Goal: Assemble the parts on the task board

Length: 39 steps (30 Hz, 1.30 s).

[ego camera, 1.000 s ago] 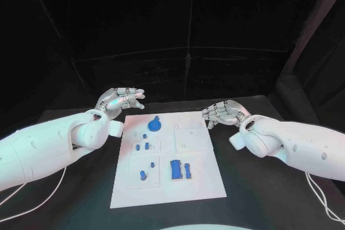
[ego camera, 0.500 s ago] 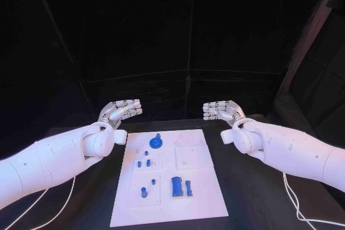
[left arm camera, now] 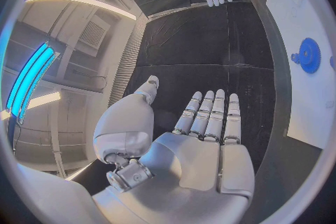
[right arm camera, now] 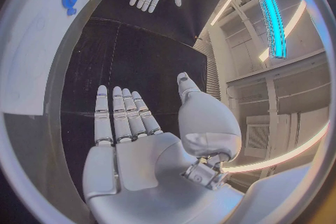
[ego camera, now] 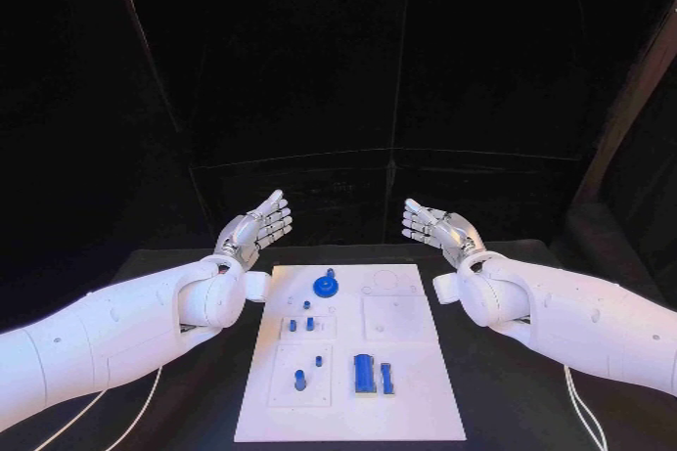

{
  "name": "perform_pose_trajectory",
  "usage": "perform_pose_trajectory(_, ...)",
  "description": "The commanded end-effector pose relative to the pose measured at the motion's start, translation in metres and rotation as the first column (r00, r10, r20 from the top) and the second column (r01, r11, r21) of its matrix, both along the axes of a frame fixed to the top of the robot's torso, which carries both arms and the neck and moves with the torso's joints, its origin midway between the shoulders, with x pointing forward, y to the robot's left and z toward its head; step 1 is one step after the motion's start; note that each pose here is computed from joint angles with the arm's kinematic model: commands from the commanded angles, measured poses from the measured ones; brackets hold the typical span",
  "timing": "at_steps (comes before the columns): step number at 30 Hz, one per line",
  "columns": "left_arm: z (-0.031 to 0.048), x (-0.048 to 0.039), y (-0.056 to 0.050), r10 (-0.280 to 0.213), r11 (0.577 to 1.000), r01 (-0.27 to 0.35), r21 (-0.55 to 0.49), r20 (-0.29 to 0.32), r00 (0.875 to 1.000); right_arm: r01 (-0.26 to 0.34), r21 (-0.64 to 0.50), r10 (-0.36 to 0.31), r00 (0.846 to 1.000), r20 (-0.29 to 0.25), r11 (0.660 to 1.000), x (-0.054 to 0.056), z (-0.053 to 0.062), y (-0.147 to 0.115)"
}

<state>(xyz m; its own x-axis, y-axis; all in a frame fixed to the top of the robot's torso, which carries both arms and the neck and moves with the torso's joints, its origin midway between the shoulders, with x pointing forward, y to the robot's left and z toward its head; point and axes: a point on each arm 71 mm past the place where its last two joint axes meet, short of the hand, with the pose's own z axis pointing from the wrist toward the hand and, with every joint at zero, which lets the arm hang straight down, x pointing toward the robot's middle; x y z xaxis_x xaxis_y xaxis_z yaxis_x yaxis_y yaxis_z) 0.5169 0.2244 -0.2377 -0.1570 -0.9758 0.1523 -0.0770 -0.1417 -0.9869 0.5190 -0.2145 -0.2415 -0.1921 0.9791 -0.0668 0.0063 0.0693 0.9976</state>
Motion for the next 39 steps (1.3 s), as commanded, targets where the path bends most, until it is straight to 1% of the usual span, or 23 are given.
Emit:
perform_pose_trajectory(1, 0.0035, -0.0144, -0.008, 0.088, 0.992, -0.092, 0.09, 0.045, 0.995, 0.117, 0.027, -0.117, 0.993, 0.025, 0.993, -0.014, 0.006, 0.002)
perform_pose_trajectory(2, 0.0047, -0.0217, -0.013, 0.098, 0.99, -0.102, 0.099, 0.049, 0.994, 0.128, 0.039, -0.129, 0.991, 0.022, 0.991, -0.021, 0.007, 0.006)
perform_pose_trajectory(6, 0.0083, -0.0381, -0.023, 0.119, 0.985, -0.125, 0.116, 0.06, 0.991, 0.151, 0.061, -0.152, 0.988, 0.015, 0.987, -0.039, 0.012, 0.014)
perform_pose_trajectory(10, 0.0118, -0.0501, -0.029, 0.134, 0.982, -0.142, 0.128, 0.07, 0.988, 0.167, 0.074, -0.168, 0.986, 0.007, 0.983, -0.052, 0.016, 0.02)
perform_pose_trajectory(13, 0.013, -0.0538, -0.031, 0.139, 0.98, -0.148, 0.131, 0.074, 0.988, 0.172, 0.077, -0.173, 0.985, 0.005, 0.982, -0.056, 0.017, 0.021)
perform_pose_trajectory(16, 0.0135, -0.0552, -0.032, 0.141, 0.98, -0.15, 0.132, 0.075, 0.987, 0.174, 0.079, -0.175, 0.985, 0.004, 0.982, -0.057, 0.017, 0.022)
perform_pose_trajectory(39, 0.0135, -0.0552, -0.032, 0.141, 0.98, -0.15, 0.132, 0.075, 0.987, 0.174, 0.079, -0.175, 0.985, 0.004, 0.982, -0.057, 0.017, 0.022)
